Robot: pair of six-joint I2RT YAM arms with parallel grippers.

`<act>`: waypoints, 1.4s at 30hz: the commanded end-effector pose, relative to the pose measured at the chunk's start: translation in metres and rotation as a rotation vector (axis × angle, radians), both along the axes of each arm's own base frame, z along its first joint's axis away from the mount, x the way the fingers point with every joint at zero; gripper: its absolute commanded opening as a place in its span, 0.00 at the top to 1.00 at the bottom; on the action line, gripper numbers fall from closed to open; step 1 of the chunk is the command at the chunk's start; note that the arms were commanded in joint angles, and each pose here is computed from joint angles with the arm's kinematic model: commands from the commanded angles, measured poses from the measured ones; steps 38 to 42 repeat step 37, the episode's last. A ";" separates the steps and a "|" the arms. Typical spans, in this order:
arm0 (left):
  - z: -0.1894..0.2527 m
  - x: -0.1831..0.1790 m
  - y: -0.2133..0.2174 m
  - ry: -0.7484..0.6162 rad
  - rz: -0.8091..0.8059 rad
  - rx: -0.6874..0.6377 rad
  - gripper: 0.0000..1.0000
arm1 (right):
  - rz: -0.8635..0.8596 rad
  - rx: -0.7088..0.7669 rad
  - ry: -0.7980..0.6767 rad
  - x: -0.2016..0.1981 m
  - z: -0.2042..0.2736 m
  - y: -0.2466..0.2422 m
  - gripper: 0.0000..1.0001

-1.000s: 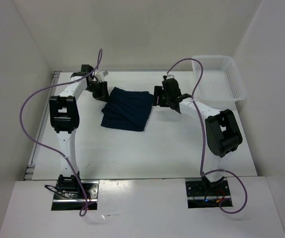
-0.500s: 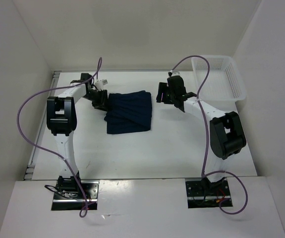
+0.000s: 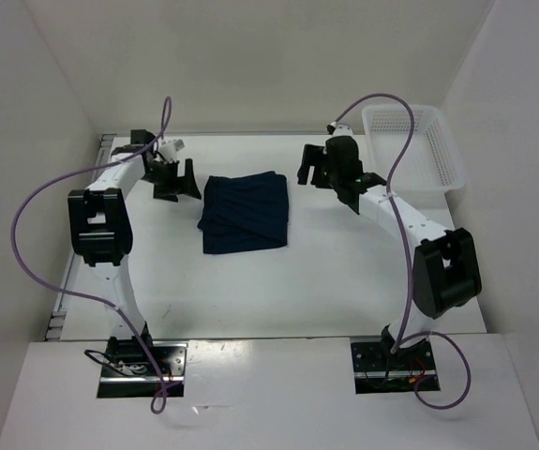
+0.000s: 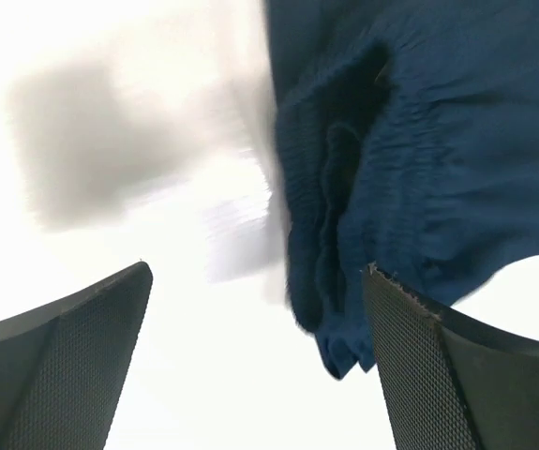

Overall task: Fold and stack the shorts
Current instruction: Fold the shorts

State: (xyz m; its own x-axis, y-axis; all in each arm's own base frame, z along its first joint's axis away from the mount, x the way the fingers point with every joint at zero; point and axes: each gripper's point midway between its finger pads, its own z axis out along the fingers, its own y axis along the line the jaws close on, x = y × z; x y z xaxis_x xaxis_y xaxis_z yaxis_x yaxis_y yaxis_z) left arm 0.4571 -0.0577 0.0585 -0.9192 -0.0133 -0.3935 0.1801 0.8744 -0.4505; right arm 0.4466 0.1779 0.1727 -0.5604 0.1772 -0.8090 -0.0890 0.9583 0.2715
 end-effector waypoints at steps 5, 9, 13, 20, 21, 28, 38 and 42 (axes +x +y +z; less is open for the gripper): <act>0.118 0.021 0.057 -0.310 0.097 0.047 0.00 | -0.106 -0.006 -0.137 -0.007 0.066 -0.039 0.05; 0.130 0.021 0.107 -0.355 0.235 0.216 0.00 | -0.176 -0.014 -0.129 -0.009 0.072 -0.073 0.00; 0.130 0.009 0.147 -0.374 0.374 0.424 0.00 | -0.230 -0.052 -0.128 -0.015 0.074 -0.100 0.00; 0.124 -0.008 0.142 -0.380 0.368 0.402 0.00 | -0.314 -0.075 -0.162 -0.023 0.087 -0.145 0.00; 0.124 -0.008 0.142 -0.380 0.368 0.402 0.00 | -0.314 -0.076 -0.160 -0.025 0.086 -0.146 0.00; 0.129 -0.006 0.143 -0.390 0.369 0.403 0.00 | -0.314 -0.076 -0.157 -0.033 0.083 -0.147 0.00; 0.126 -0.012 0.133 -0.386 0.344 0.367 0.00 | -0.306 -0.070 -0.165 -0.036 0.085 -0.145 0.00; 0.126 -0.012 0.133 -0.386 0.344 0.367 0.00 | -0.306 -0.070 -0.165 -0.036 0.085 -0.145 0.00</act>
